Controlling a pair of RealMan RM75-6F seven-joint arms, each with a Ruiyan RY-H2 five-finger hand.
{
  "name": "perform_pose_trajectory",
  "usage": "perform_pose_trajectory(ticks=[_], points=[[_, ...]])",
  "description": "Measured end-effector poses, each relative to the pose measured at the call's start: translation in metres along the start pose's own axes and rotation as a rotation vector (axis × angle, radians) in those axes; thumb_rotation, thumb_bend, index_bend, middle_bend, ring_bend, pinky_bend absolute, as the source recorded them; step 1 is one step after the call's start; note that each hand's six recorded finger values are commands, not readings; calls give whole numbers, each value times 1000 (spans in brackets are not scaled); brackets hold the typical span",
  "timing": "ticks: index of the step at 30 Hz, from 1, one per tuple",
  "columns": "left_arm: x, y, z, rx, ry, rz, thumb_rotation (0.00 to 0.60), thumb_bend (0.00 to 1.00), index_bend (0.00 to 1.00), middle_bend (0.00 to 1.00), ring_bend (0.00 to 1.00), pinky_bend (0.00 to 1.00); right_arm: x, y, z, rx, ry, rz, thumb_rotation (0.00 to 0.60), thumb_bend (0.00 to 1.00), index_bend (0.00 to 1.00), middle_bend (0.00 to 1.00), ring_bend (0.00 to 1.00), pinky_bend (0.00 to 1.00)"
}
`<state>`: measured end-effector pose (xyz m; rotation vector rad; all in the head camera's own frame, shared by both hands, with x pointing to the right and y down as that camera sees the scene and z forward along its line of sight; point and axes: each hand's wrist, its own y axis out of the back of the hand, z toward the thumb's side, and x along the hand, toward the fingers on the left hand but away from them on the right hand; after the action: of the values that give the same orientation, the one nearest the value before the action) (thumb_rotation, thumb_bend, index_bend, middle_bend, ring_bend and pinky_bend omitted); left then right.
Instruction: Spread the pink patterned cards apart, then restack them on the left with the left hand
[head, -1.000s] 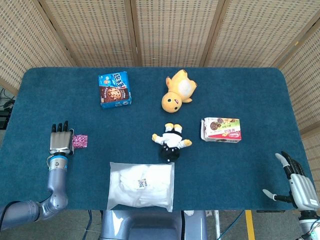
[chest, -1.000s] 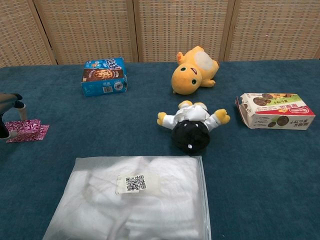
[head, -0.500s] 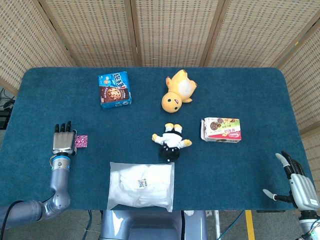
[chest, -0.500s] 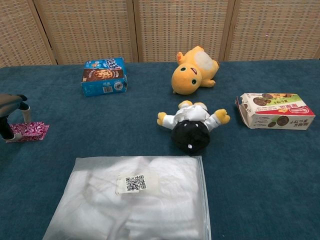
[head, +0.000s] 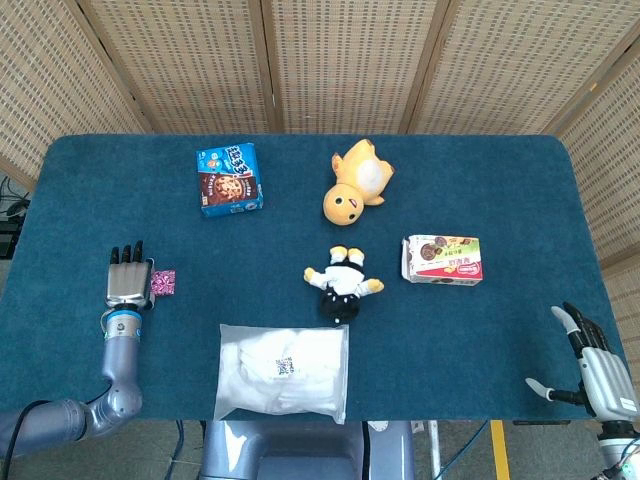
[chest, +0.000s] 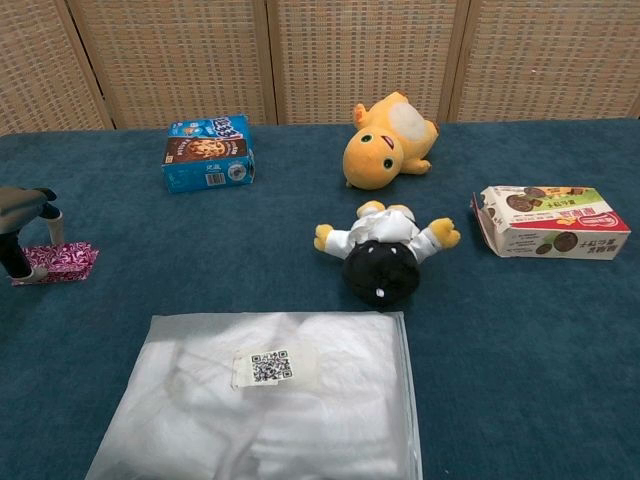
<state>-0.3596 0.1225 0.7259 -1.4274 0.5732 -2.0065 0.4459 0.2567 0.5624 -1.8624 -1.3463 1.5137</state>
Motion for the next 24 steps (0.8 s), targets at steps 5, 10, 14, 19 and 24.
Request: perform_pose_trajectory(ticks=[5,10,14,19,24], points=[[1,1,-1,3,7,6,600,334,367,0,0,0,0,-1,-1,1,-4,5,600,106,43,0,0,0],[2,1,-2,3,12,5,600,329,343,0,0,0,0,-1,0,2,-2,4,600,106,43,0,0,0],[3,-1,-2,5,14,3,600,321,302,0,0,0,0,-1,-1,1,-3,3,600,106,43,0,0,0],[4,-2,-2,2,17,3,600,318,289,0,0,0,0,-1,-1,2,-3,3,600,105,43,0,0,0],[4,-3,-3,5,18,0,600,316,281,0,0,0,0,-1,-1,2,-3,3,600,106,43,0,0,0]])
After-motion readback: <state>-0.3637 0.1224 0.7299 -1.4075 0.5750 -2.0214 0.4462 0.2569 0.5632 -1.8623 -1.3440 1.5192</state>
